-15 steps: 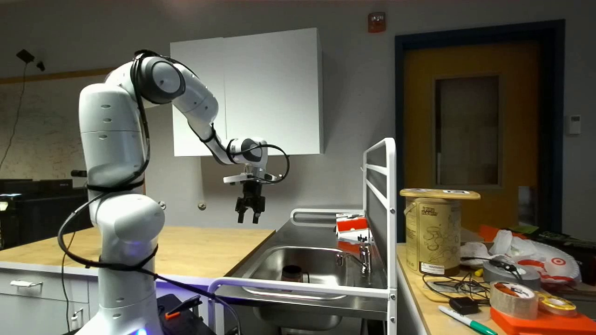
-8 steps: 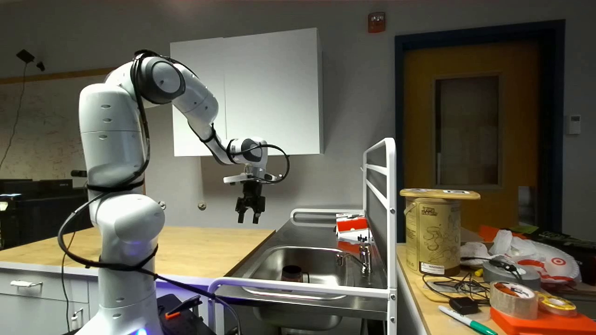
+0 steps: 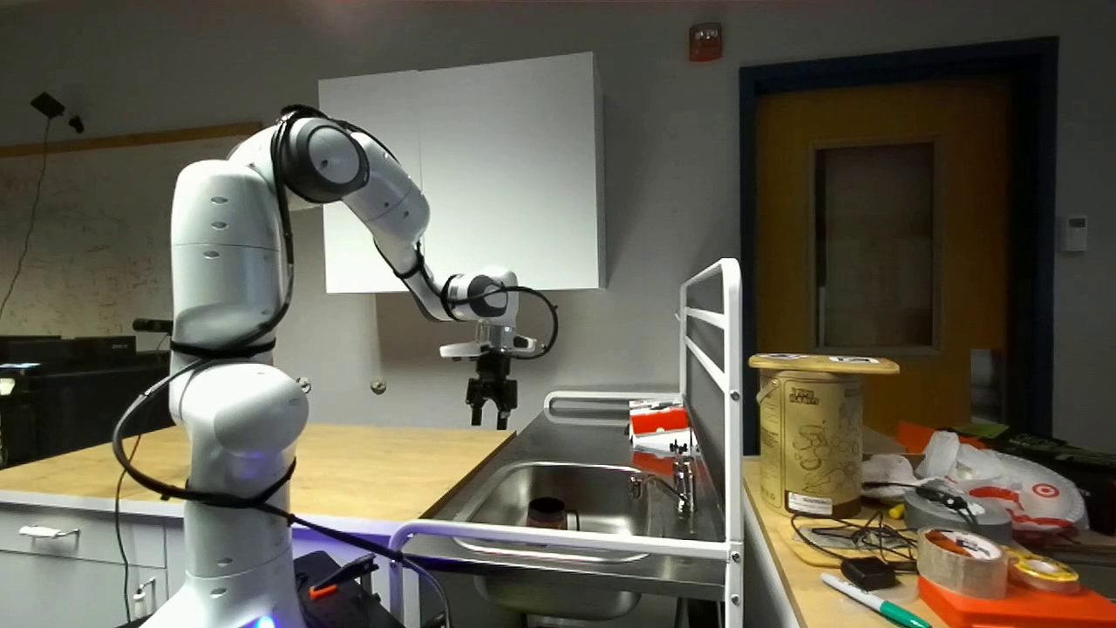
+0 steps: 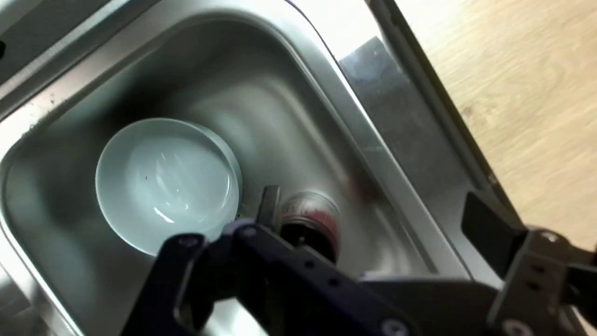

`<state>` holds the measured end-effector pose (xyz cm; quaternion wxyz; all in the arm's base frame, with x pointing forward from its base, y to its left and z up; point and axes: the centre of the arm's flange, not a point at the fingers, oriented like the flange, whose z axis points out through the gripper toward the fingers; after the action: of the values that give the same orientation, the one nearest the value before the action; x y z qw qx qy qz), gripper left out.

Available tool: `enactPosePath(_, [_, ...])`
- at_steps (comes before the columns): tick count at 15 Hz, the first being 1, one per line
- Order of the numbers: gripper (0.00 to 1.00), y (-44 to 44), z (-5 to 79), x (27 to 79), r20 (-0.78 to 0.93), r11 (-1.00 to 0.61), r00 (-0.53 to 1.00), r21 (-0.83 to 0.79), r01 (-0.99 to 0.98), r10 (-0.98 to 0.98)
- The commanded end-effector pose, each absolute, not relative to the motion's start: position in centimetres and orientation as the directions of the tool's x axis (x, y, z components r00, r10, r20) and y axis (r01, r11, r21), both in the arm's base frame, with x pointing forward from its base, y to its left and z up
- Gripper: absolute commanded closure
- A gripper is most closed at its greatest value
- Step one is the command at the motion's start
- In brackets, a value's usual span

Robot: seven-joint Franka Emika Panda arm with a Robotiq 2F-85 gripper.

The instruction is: Remove the brown mug from the sink

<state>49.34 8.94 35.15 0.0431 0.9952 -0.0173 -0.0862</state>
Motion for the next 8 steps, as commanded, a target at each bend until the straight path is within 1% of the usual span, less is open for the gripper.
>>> enactPosePath(1, [0.0, 7.1, 33.9, 54.0, -0.083, -0.983, 0.979, 0.046, -0.18, -0.184])
enactPosePath(4, [0.0, 4.5, 32.8, 57.2, -0.021, -0.945, 0.945, 0.0, -0.326, -0.326])
enactPosePath(8, [0.0, 2.0, 31.8, 61.2, -0.018, -0.858, 0.862, -0.086, -0.507, -0.507])
